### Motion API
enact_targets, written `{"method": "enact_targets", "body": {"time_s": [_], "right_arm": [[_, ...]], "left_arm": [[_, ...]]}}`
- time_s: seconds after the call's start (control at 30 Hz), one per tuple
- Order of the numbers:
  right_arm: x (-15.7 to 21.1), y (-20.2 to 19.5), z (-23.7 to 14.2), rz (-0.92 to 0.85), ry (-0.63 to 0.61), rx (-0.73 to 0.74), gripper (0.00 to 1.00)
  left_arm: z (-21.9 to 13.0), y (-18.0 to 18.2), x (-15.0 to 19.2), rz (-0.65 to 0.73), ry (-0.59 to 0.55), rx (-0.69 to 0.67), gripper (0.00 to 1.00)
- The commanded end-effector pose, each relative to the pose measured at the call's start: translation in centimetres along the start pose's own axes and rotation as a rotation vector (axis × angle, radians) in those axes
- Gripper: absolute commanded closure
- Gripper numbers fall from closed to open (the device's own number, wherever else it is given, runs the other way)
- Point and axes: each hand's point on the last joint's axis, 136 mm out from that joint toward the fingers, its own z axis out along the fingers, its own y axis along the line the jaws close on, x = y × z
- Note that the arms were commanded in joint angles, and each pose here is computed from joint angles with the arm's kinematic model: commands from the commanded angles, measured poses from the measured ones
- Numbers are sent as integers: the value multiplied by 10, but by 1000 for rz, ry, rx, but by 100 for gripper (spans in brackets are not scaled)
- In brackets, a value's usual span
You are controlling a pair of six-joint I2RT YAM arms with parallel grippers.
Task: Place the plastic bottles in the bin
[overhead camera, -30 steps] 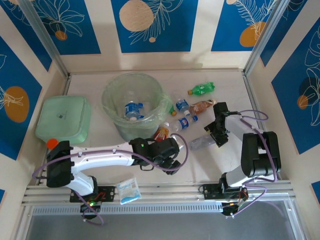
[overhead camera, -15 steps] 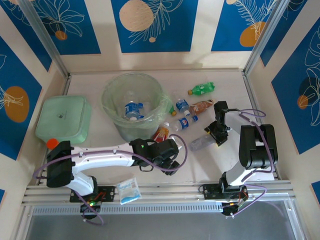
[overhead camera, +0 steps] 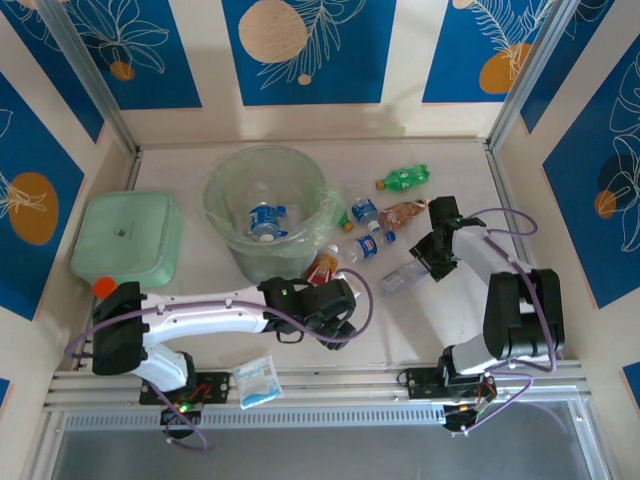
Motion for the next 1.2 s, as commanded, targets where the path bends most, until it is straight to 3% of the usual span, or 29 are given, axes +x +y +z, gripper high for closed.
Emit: {"method": "enact_targets", "body": {"time_s": [0.0, 0.13, 0.3, 0.47, 0.63, 0.93, 1.17], "right_arm": [[-3, 3, -23, -34, -48, -16, 46], [-4, 17, -64, -88, -113, -71, 47], [-3, 51, -150, -186, -239, -213, 47], [6, 96, -240, -287, -340, -399, 48], [33, 156, -301, -436, -399, -601, 47], [104, 262, -354, -710, -425, -880, 47], [148, 315, -339, -837, -391, -918, 47]], "left_arm": [[-21, 5, -9, -11, -44, -15, 16], [-27, 15, -7, -21, -60, -50, 16], [-37, 34, 5, -69, -79, -106, 16], [-47, 49, 20, -118, -88, -130, 16], [-45, 52, 25, -149, -98, -121, 15], [-31, 49, 26, -153, -80, -124, 15], [-29, 51, 29, -158, -80, -123, 15]]}}
